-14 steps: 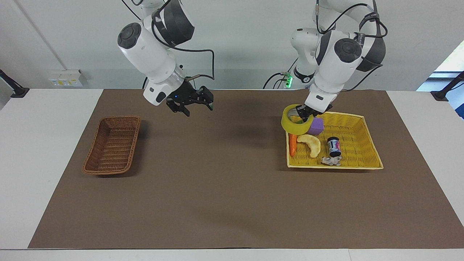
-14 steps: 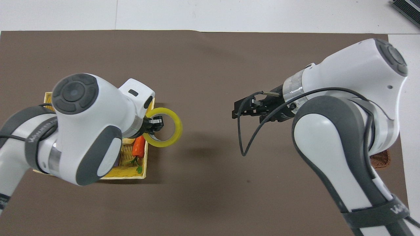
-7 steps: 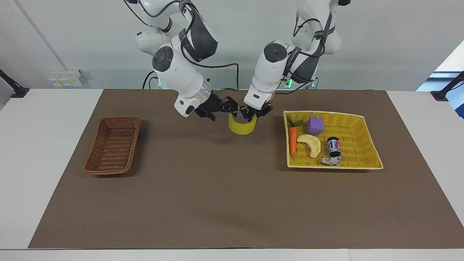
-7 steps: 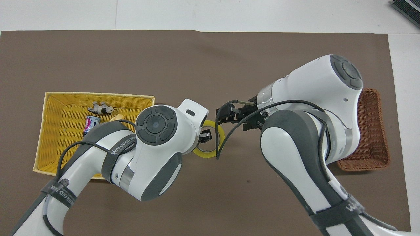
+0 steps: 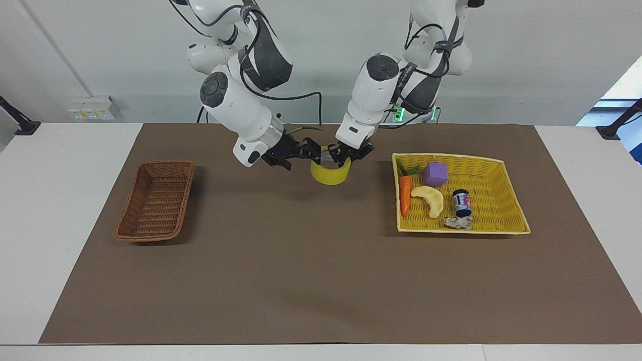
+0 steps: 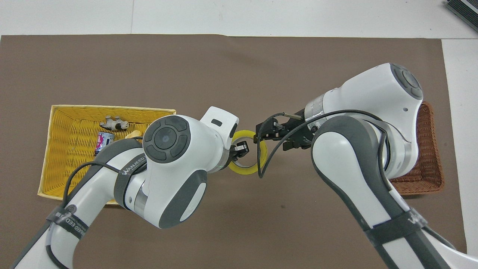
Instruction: Move tape to another basket
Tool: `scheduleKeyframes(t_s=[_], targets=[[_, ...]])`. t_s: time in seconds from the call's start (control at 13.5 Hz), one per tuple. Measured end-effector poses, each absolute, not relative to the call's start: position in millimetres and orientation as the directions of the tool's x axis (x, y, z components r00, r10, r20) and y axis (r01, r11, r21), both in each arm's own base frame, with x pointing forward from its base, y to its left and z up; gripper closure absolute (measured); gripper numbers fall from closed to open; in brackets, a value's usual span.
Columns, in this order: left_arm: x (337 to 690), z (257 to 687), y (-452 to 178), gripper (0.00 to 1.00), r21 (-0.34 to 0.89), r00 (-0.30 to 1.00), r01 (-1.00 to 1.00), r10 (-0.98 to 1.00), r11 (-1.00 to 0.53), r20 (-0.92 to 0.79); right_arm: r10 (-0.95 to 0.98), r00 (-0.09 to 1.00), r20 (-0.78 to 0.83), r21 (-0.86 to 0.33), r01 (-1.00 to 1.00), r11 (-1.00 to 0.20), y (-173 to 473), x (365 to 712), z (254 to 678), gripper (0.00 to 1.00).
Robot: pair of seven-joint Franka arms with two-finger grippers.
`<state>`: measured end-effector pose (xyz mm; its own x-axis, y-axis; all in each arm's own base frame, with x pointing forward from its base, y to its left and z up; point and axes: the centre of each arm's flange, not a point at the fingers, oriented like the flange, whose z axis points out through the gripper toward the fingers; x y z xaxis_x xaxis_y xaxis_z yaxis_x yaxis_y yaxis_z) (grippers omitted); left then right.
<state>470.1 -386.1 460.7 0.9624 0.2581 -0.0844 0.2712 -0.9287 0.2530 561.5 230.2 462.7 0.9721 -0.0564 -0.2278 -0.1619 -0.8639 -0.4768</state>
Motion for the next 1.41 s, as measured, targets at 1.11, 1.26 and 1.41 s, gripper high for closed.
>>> scheduleKeyframes(t_s=[1.11, 1.26, 1.41], targets=[[475, 479, -412, 0.78, 0.312, 0.936, 0.351, 0.345, -0.883, -0.078, -0.025, 0.969, -0.247, -0.485, -0.146, -0.862, 215, 559, 455, 0.64], [475, 479, -413, 0.78, 0.313, 0.936, 0.349, 0.343, -0.883, -0.077, -0.025, 0.967, -0.252, -0.486, -0.149, -0.861, 213, 559, 456, 0.64], [475, 483, -413, 0.78, 0.316, 0.937, 0.348, 0.342, -0.883, -0.076, -0.026, 0.968, -0.251, -0.490, -0.150, -0.859, 212, 560, 458, 0.65]])
